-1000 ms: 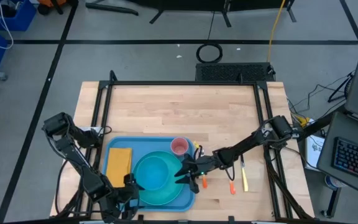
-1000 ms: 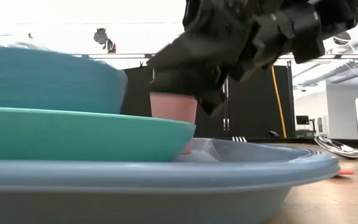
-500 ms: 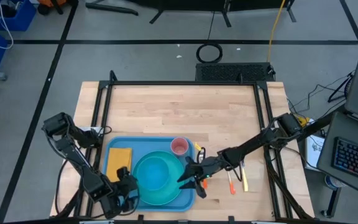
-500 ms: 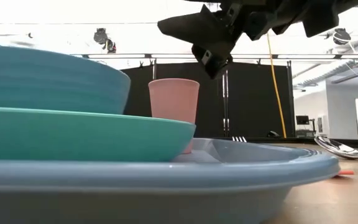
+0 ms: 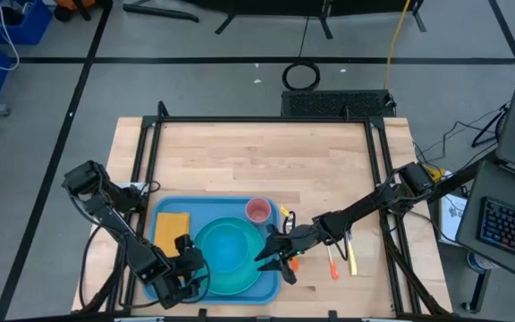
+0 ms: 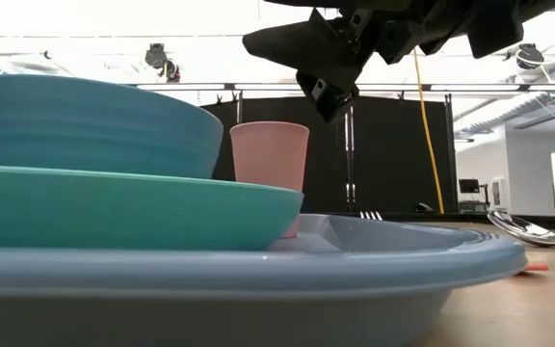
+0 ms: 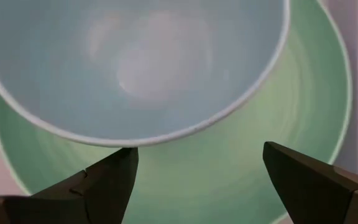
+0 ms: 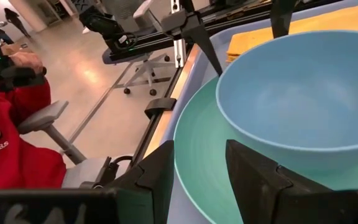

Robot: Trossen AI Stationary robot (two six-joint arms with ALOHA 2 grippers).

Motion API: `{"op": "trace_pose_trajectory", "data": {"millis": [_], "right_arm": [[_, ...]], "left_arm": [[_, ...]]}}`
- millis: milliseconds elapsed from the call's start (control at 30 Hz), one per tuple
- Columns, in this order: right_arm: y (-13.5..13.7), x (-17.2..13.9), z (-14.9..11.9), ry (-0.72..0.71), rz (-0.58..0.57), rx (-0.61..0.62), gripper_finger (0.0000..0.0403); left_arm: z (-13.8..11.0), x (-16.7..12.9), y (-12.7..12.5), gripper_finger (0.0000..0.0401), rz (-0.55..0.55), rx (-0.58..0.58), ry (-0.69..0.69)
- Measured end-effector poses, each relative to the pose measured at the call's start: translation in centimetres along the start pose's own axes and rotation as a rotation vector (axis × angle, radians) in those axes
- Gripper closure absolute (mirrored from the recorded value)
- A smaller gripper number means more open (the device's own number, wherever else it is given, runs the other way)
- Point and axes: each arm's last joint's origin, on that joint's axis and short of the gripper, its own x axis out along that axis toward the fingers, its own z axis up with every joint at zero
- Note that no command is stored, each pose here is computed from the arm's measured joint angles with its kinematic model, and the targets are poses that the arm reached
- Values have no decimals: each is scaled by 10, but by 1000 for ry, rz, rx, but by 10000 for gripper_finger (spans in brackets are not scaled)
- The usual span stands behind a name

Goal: Set up tray
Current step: Adjust the blue bowl on top of the green plate on the blue tray, then put the yellow table knife on top of the yellow table napkin on the blue tray

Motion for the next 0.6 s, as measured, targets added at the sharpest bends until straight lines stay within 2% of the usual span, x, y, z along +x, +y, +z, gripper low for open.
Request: {"op": "trace_pose_trajectory", "data": {"millis": [100,300,433,600], "right_arm": [[0,0,0,0,0,-12,268],[0,0,0,0,0,-55,268],[0,-1,1,6,-3,-70,268],[10,-28,20,46,-87,-161,268]], "left_arm": [[-1,0,-1,50,-16,-16,22],[-4,-7,-15,50,-109,51,-59],[-9,-10,-17,50,-118,26,-55],[-13,-21,-21,50,-109,56,-148]]}}
